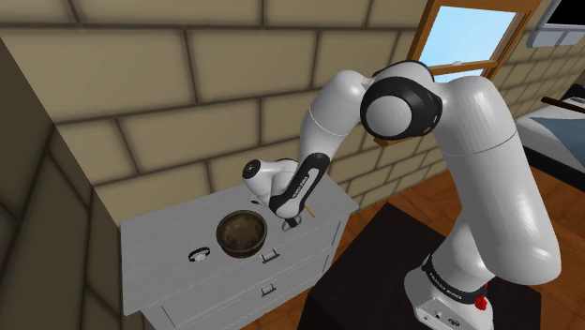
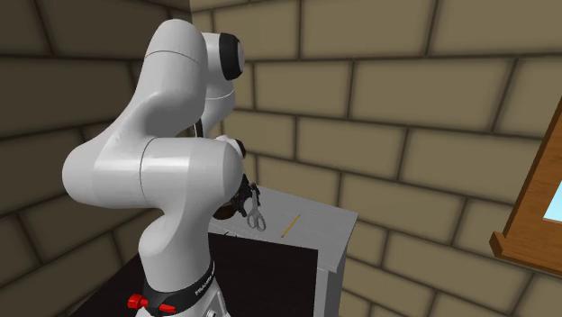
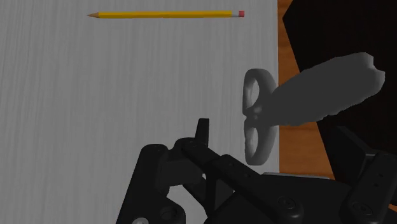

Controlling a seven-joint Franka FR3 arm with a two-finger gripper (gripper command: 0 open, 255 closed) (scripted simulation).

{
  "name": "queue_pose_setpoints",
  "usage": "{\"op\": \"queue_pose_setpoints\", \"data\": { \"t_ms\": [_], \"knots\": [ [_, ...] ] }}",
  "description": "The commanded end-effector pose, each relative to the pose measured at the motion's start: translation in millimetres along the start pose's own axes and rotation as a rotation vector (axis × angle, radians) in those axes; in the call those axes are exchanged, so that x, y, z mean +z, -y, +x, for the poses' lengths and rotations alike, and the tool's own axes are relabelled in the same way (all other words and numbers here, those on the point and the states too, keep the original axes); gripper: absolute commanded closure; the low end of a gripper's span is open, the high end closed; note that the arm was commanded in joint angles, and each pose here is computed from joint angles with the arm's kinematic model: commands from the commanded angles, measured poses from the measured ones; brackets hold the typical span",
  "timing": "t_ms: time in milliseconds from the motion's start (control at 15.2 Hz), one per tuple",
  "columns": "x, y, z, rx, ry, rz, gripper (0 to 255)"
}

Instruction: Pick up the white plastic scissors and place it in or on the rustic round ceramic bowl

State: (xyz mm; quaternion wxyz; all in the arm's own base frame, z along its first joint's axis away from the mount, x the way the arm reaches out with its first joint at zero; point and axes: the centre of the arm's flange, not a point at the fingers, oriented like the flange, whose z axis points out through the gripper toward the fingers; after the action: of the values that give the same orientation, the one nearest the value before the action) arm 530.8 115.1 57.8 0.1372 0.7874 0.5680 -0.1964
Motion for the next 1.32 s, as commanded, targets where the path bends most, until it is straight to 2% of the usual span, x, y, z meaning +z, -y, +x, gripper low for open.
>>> {"op": "queue_pose_setpoints", "data": {
  "t_ms": [0,396,462,1056,1254],
  "knots": [
    [5.3,-0.4,0.6,0.0,0.0,0.0,0],
    [5.2,-0.4,0.6,0.0,0.0,0.0,0],
    [5.2,-0.4,0.6,0.0,0.0,0.0,255],
    [5.3,-0.4,0.6,0.0,0.0,0.0,255],
    [-8.7,-0.3,-6.8,0.0,0.0,0.0,255]
  ]
}}
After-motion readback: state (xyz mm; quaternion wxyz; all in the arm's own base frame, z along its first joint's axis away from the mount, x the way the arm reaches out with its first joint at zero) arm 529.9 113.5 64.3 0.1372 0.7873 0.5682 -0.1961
